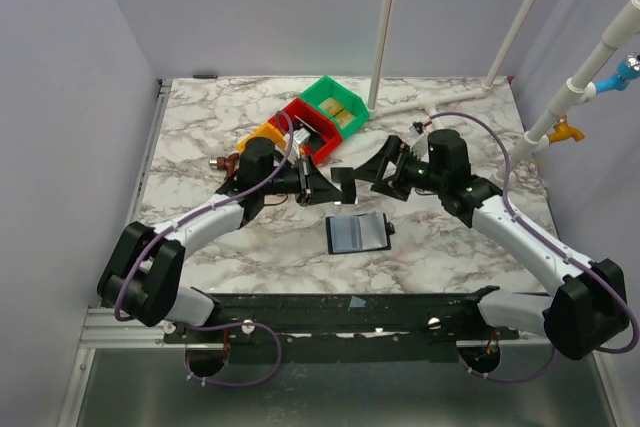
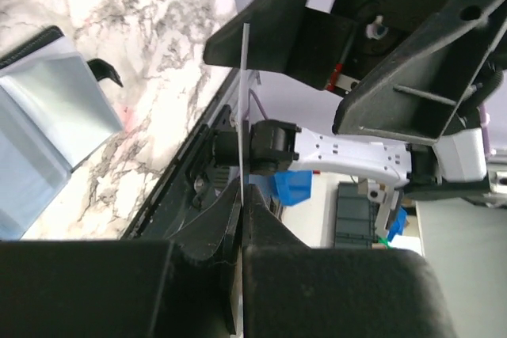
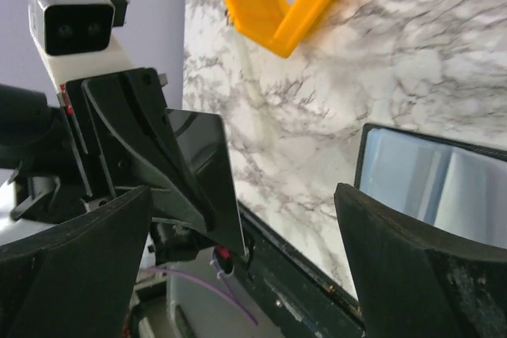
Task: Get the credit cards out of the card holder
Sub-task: Place the credit card in the storage box.
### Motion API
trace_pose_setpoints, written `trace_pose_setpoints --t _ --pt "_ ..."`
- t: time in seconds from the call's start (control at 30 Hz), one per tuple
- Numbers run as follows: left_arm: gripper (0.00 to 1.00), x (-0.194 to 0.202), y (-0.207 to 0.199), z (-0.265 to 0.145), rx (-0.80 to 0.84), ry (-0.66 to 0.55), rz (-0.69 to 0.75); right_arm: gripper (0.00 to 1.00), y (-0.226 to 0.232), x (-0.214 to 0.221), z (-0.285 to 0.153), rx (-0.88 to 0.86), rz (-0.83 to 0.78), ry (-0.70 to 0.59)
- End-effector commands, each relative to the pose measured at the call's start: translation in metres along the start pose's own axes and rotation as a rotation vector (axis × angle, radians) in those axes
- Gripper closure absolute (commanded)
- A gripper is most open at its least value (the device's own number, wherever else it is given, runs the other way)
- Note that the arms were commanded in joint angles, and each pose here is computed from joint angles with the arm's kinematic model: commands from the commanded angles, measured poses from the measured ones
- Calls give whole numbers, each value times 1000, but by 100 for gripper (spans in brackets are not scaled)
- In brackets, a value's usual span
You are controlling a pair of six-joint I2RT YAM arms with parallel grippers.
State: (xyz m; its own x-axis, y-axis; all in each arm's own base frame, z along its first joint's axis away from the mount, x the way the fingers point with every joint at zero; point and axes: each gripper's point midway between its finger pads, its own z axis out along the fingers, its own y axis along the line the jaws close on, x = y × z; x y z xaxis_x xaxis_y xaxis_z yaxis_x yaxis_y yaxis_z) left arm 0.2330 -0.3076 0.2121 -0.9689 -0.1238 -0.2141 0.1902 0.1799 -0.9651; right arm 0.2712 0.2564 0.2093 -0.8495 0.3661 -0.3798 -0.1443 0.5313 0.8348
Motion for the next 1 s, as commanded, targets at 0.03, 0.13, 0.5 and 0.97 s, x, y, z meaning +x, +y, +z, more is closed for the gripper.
trace_pose_setpoints --t 0.03,0.13,0.5,0.97 --pt "100 -30 2 -10 -197 -137 96 0 -16 -26 -22 181 -61 -144" --pt "100 -56 12 -18 -352 -230 121 0 -23 -30 -29 229 -75 -181" --pt "100 -179 51 -31 -698 -514 32 0 -34 -27 -44 297 -97 -195" --pt "100 -266 106 -36 -842 -696 -176 0 -35 -20 -59 321 -91 -197"
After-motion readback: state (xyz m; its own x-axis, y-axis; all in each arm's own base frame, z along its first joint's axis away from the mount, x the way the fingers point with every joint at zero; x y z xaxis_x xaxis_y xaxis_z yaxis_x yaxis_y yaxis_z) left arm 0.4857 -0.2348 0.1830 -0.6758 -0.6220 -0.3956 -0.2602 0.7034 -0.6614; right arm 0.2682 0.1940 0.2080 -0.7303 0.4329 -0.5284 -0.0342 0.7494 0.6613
